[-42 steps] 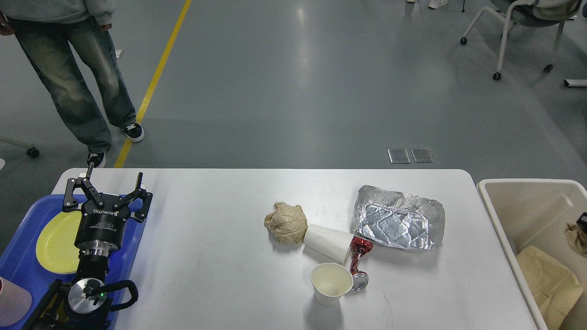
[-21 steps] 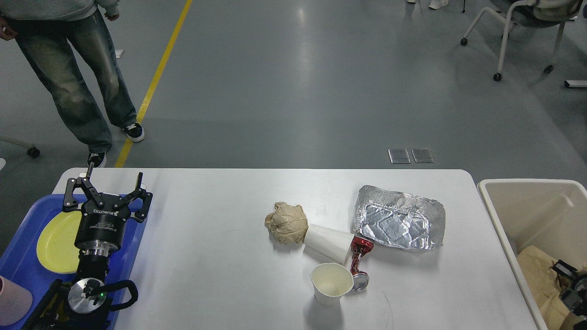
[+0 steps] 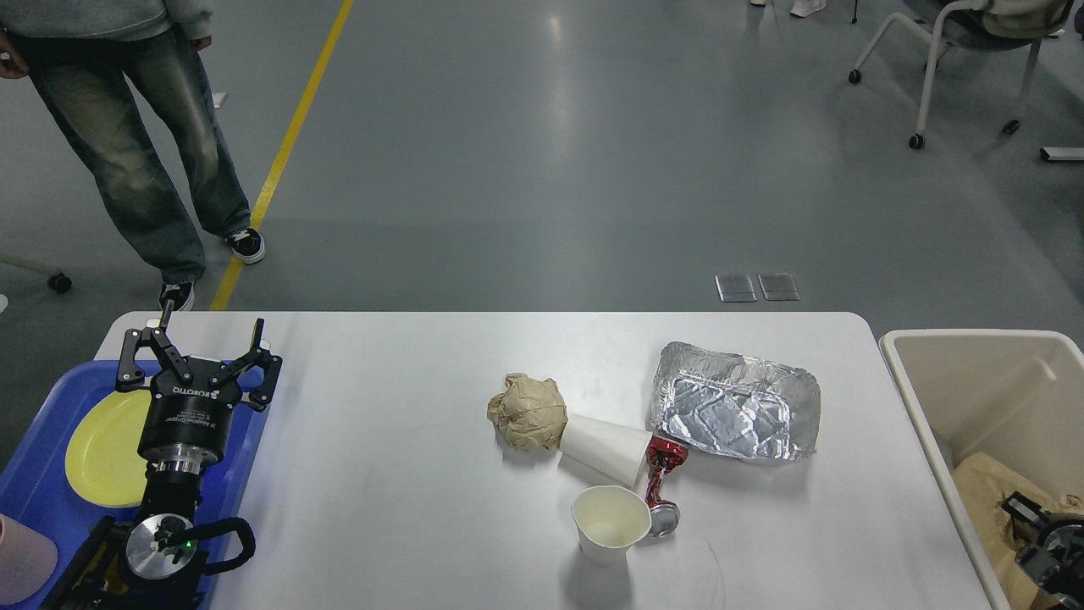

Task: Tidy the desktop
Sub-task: 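Raise the right gripper out of the bin toward the foil tray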

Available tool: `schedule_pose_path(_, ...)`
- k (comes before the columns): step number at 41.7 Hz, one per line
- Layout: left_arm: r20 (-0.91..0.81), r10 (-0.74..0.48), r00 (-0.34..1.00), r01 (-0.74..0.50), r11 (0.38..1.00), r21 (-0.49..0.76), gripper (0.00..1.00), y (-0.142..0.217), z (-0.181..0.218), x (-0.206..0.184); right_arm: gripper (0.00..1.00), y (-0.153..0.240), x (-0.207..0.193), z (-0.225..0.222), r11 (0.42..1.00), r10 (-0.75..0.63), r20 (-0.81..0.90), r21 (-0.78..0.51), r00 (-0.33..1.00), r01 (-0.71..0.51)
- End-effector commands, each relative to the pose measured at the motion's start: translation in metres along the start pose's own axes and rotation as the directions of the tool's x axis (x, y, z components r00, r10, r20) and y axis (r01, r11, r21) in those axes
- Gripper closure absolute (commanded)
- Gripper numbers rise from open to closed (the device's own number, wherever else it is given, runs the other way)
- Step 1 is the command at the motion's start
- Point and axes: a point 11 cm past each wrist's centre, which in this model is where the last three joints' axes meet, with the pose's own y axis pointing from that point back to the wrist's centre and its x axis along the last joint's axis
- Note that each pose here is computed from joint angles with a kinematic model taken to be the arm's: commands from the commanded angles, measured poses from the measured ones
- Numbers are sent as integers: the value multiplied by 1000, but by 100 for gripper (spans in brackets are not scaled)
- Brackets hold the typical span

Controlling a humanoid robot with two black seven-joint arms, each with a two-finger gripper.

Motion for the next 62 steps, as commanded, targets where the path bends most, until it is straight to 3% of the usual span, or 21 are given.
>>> schedule_pose_path(1, 0, 0, 1000, 0, 1000, 0, 4, 0, 0, 0, 0, 0, 1, 1, 1000, 1, -1, -2, 1000, -1)
schedule_pose_path(20, 0, 0, 1000, 0, 1000, -1, 4, 0, 0, 0, 0, 1, 2, -4, 1000, -25, 2, 8, 1000, 25)
schedule_pose_path(30, 0, 0, 1000, 0, 1000, -1, 4, 0, 0, 0, 0, 13, 74, -21, 997, -60, 11, 44, 998, 59)
schedule_pose_path(38, 0, 0, 1000, 0, 1000, 0, 4, 0, 0, 0, 0, 44, 133, -73, 982, -136, -84, 121, 987, 145)
schedule_pose_path(46, 0, 0, 1000, 0, 1000, 0, 4, 0, 0, 0, 0, 115, 173, -134, 937, -264, -277, 153, 924, 313)
schedule_pose_path(51, 0, 0, 1000, 0, 1000, 0, 4, 0, 0, 0, 0, 171, 195, -175, 912, -276, -374, 188, 885, 364)
schedule_pose_path(62, 0, 0, 1000, 0, 1000, -1, 4, 0, 0, 0, 0, 318, 199, -259, 822, -327, -665, 151, 671, 550)
